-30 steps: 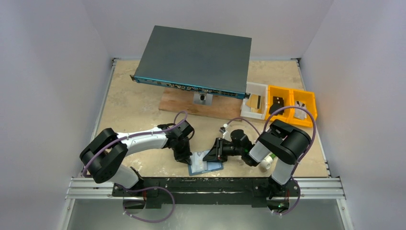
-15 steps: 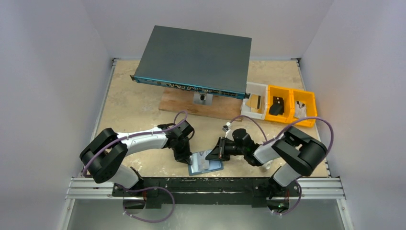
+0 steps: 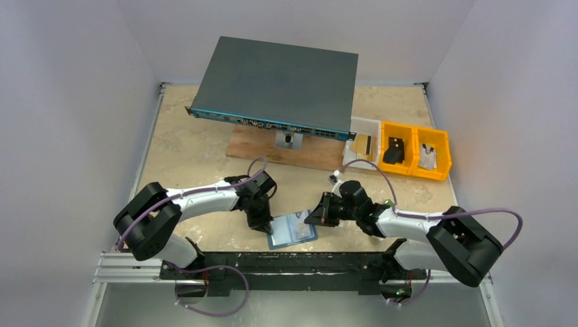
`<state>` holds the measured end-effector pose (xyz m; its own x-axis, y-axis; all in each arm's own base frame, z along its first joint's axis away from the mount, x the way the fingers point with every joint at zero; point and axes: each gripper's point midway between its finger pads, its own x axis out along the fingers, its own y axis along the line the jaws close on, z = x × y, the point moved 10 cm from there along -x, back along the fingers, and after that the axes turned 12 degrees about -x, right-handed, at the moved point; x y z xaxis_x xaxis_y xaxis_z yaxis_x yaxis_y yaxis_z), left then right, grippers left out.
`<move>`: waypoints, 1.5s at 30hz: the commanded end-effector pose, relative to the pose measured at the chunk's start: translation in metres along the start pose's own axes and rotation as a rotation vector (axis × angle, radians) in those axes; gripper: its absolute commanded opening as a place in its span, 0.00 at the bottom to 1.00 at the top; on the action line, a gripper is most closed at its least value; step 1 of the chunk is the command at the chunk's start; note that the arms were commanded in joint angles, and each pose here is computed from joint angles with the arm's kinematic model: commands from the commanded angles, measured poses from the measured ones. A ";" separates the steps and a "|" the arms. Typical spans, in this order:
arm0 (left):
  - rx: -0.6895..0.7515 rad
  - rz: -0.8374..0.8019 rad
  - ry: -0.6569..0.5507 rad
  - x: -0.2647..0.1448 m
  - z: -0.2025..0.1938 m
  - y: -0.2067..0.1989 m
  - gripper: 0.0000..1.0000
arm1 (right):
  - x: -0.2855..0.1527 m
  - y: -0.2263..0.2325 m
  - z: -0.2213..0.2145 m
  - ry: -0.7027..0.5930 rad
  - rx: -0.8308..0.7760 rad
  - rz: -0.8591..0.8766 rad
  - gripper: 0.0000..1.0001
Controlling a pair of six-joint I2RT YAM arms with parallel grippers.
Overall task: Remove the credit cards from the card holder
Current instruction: Remove the credit card from the card holder, then place the credit card in the storage box.
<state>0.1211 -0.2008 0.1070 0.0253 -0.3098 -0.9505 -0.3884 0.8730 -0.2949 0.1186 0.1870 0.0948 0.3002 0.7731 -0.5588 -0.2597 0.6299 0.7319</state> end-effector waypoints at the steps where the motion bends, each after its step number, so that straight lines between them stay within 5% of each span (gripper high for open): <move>1: 0.045 0.106 -0.101 0.000 0.009 0.013 0.00 | -0.007 0.006 0.011 -0.041 -0.036 -0.049 0.00; 7: 0.092 0.013 -0.120 -0.024 0.011 -0.007 0.00 | -0.019 0.018 0.020 -0.080 -0.044 -0.053 0.00; 11: 0.123 -0.036 -0.154 -0.048 0.011 -0.018 0.11 | -0.028 0.024 0.027 -0.106 -0.052 -0.076 0.00; 22: 0.205 -0.114 -0.207 -0.082 0.008 -0.022 0.60 | -0.060 0.023 0.049 -0.195 -0.024 -0.267 0.00; 27: 0.264 -0.135 -0.208 -0.091 0.008 -0.025 0.74 | -0.079 0.016 0.061 -0.250 0.014 -0.373 0.00; 45: 0.407 -0.197 -0.157 -0.113 0.005 -0.028 0.76 | -0.185 -0.021 0.169 -0.488 0.101 -1.033 0.00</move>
<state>0.1325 -0.1912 0.2003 0.1923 -0.4021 -0.8952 -0.0356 0.9087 -0.4158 0.2117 0.0476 0.2210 0.6557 -0.0341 -0.7542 0.2984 0.9294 0.2174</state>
